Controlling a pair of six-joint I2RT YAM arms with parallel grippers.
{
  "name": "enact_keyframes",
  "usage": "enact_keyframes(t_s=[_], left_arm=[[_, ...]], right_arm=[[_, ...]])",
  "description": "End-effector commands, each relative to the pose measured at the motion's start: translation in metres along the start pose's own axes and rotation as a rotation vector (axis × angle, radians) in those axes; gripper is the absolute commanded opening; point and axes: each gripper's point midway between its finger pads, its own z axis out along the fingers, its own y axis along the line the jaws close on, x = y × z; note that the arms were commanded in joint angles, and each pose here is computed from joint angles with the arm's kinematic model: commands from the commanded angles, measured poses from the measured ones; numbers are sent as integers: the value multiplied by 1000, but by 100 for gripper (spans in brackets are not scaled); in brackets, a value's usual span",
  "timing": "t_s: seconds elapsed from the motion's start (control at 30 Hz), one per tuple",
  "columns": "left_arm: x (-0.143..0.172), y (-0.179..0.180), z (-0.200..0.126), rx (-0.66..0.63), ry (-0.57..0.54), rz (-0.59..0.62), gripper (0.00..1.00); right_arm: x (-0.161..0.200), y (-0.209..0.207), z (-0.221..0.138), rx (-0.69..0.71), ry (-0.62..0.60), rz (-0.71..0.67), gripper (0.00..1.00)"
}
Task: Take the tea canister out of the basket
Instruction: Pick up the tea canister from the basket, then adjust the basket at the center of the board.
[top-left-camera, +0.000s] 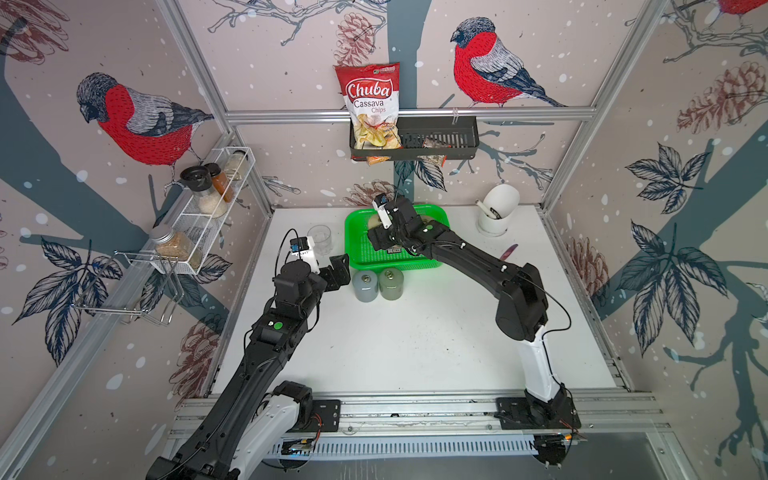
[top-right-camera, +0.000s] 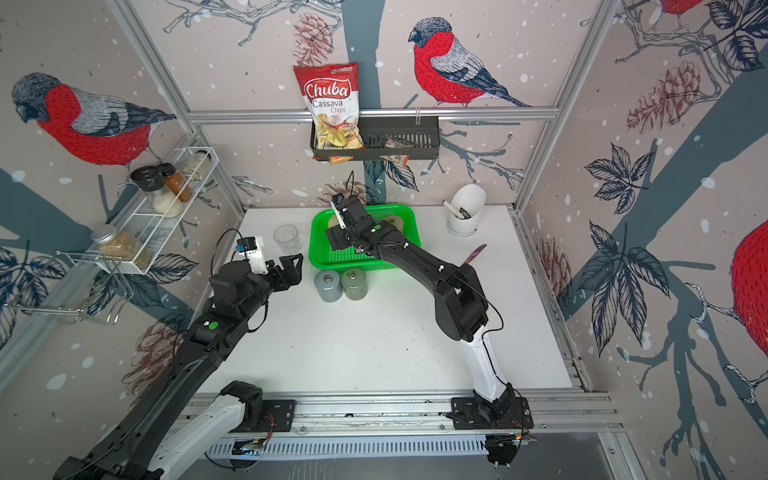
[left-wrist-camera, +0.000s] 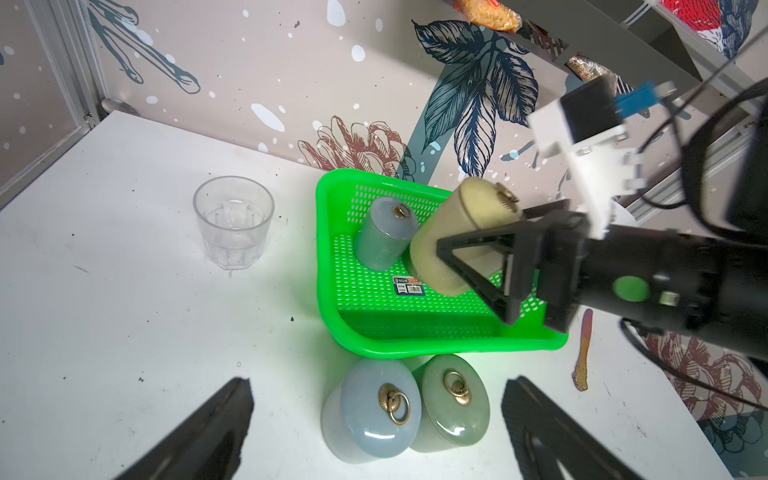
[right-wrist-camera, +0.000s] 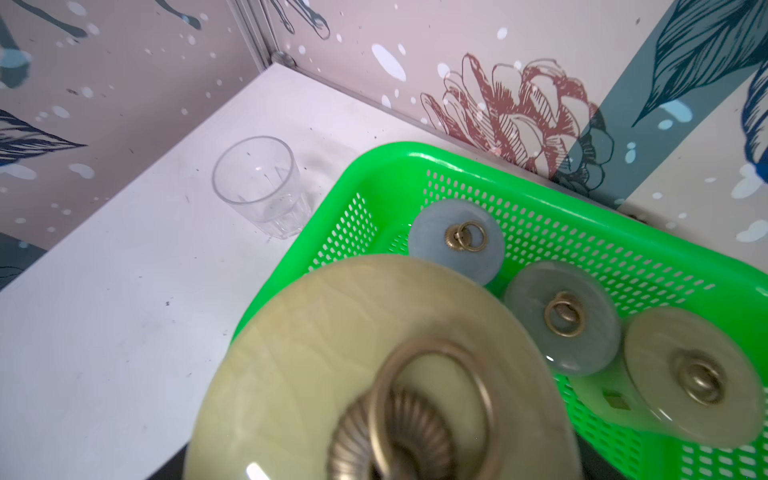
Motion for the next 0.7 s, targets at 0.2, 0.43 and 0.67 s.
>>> enact_keyframes(t_s=[0.2, 0.43, 0.67], left_arm=[[5, 4, 15, -24, 23, -58, 85], [26, 6, 44, -52, 155, -41, 60], [44, 11, 90, -80, 344, 17, 41]], right_arm=[[-11, -16, -78, 63, -138, -36, 0], [49, -25, -110, 78, -104, -39, 0], [107, -15, -110, 5, -53, 14, 0]])
